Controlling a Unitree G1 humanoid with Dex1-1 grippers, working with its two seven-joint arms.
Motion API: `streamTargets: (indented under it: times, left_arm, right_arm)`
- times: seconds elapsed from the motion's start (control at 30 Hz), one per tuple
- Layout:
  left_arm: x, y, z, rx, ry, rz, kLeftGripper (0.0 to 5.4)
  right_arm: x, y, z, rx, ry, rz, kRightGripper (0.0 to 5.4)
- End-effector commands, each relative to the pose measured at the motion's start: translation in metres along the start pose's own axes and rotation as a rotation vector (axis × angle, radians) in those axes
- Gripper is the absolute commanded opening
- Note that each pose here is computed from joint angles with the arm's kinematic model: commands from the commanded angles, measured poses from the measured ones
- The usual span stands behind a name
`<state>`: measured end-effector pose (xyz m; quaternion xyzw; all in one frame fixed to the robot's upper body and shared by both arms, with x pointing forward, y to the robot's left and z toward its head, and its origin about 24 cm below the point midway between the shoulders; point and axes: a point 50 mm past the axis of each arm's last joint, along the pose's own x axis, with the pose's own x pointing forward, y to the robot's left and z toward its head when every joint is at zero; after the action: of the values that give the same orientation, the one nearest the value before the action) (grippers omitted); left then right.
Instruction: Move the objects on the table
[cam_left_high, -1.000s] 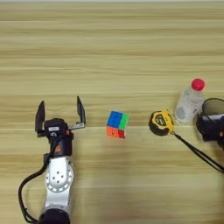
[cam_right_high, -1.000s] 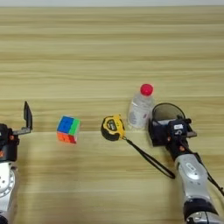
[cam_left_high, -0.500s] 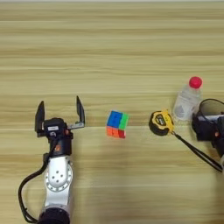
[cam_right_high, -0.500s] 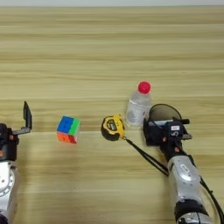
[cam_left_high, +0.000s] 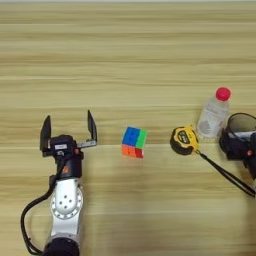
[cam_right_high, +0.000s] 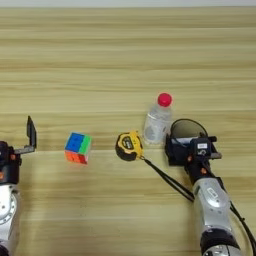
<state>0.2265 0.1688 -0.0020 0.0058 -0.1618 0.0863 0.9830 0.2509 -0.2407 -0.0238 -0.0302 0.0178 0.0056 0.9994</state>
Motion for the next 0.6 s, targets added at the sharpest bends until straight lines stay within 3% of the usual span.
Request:
streamTargets:
  times: [0.03, 0.37, 0.6]
  left_arm:
    - [0.0, 0.0, -0.002, 0.006, 0.013, -0.012, 5.4]
    - [0.001, -0.001, -0.002, 0.003, 0.013, -0.013, 5.4]
    - [0.002, -0.002, -0.002, 0.001, 0.011, -0.012, 5.4]
  right_arm:
    - [-0.006, -0.004, 0.002, -0.013, -0.012, -0.011, 5.34]
    - [-0.022, -0.004, 0.001, -0.023, -0.015, 0.011, 5.34]
    - [-0.028, -0.001, -0.004, 0.003, 0.017, 0.019, 5.34]
